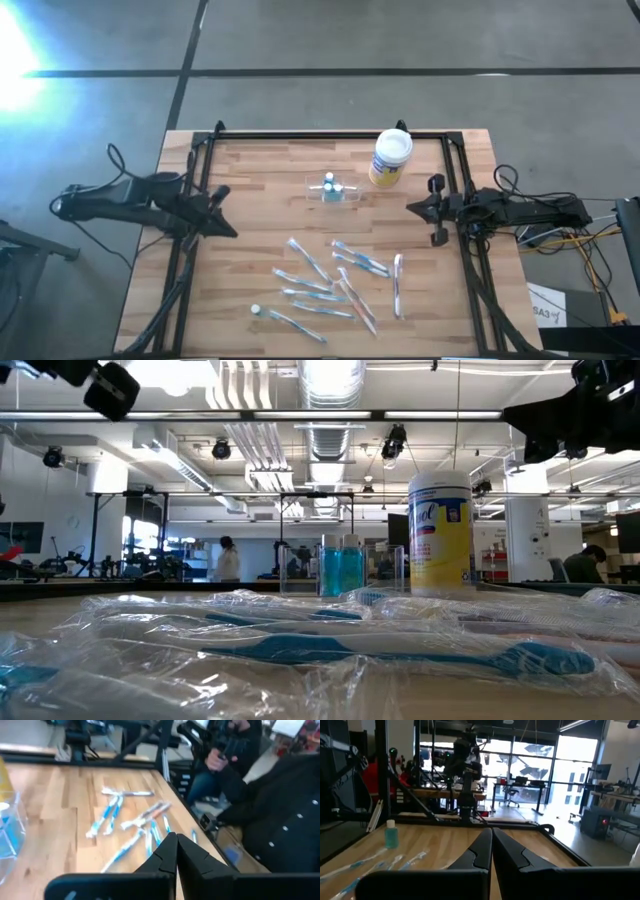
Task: Pick & Place toothbrushing station
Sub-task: Put the blue mouthwash into the transparent organizer
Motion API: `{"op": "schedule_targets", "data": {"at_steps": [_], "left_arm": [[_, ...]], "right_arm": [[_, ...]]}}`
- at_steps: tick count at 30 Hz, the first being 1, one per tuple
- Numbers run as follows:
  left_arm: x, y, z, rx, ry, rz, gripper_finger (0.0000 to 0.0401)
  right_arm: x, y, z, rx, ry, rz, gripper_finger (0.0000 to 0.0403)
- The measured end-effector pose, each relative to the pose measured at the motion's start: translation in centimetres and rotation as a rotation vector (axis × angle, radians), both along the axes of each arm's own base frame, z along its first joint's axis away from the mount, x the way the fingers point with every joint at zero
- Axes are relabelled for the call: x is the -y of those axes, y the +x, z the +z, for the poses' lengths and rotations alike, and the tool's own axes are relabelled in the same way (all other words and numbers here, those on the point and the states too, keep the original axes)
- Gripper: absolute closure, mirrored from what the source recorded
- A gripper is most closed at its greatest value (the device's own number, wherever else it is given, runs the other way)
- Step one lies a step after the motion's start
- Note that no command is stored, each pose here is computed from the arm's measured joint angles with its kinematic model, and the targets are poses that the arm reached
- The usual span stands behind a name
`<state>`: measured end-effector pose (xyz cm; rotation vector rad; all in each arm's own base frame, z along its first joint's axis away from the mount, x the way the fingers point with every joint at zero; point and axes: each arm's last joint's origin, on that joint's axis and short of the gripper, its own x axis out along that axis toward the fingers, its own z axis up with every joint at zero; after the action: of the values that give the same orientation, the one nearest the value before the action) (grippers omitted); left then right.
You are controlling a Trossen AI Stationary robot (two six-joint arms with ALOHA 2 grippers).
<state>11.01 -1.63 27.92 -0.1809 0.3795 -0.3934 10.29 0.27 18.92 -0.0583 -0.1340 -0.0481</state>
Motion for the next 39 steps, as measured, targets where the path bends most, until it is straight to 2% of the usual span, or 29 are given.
{"op": "schedule_targets", "data": {"at_steps": [4, 8, 12, 16, 19, 22, 26, 28, 32, 36, 39], "left_arm": [[0.4, 1.4, 2.0, -0.073, 0.053, -0.046, 0.0394], [1.0, 3.1, 2.7, -0.13, 0.164, -0.116, 0.0393], [2.3, 4.9, 2.8, -0.145, 0.28, -0.245, 0.0378], [4.5, 6.6, 2.7, -0.156, 0.411, -0.424, 0.0362], [6.3, 7.7, 3.3, -0.194, 0.439, -0.511, 0.0359], [7.7, 8.9, 3.4, -0.275, 0.49, -0.512, 0.0363], [9.3, 10.7, 3.8, -0.305, 0.557, -0.413, 0.0367], [10.2, 11.4, 3.1, -0.358, 0.603, -0.431, 0.0362], [12.1, 12.5, 2.2, -0.422, 0.675, -0.524, 0.0331], [14.3, 13.7, 1.0, -0.455, 0.718, -0.591, 0.0278], [15.5, 14.1, 0.9, -0.448, 0.802, -0.64, 0.0236]], "right_arm": [[0.0, 0.0, 0.0, 0.001, -0.013, -0.002, 0.0394], [0.0, 0.0, 0.0, 0.001, 0.005, 0.001, 0.0394], [0.0, 0.0, 0.0, 0.001, 0.021, 0.003, 0.0394], [0.0, 0.0, 0.0, 0.001, 0.04, 0.005, 0.0394], [0.0, 0.0, 0.0, 0.0, 0.04, 0.005, 0.0394], [0.0, 0.0, 0.0, -0.001, 0.043, 0.006, 0.0394], [0.0, 0.0, -0.1, -0.004, 0.047, 0.007, 0.0394], [0.0, 0.0, -0.1, -0.005, 0.047, 0.006, 0.0394], [0.0, 0.1, -0.3, -0.011, 0.049, 0.007, 0.0394], [0.0, 0.1, -0.4, -0.015, 0.05, 0.007, 0.0394], [0.0, 0.1, -0.4, -0.015, 0.049, 0.007, 0.0394]]}}
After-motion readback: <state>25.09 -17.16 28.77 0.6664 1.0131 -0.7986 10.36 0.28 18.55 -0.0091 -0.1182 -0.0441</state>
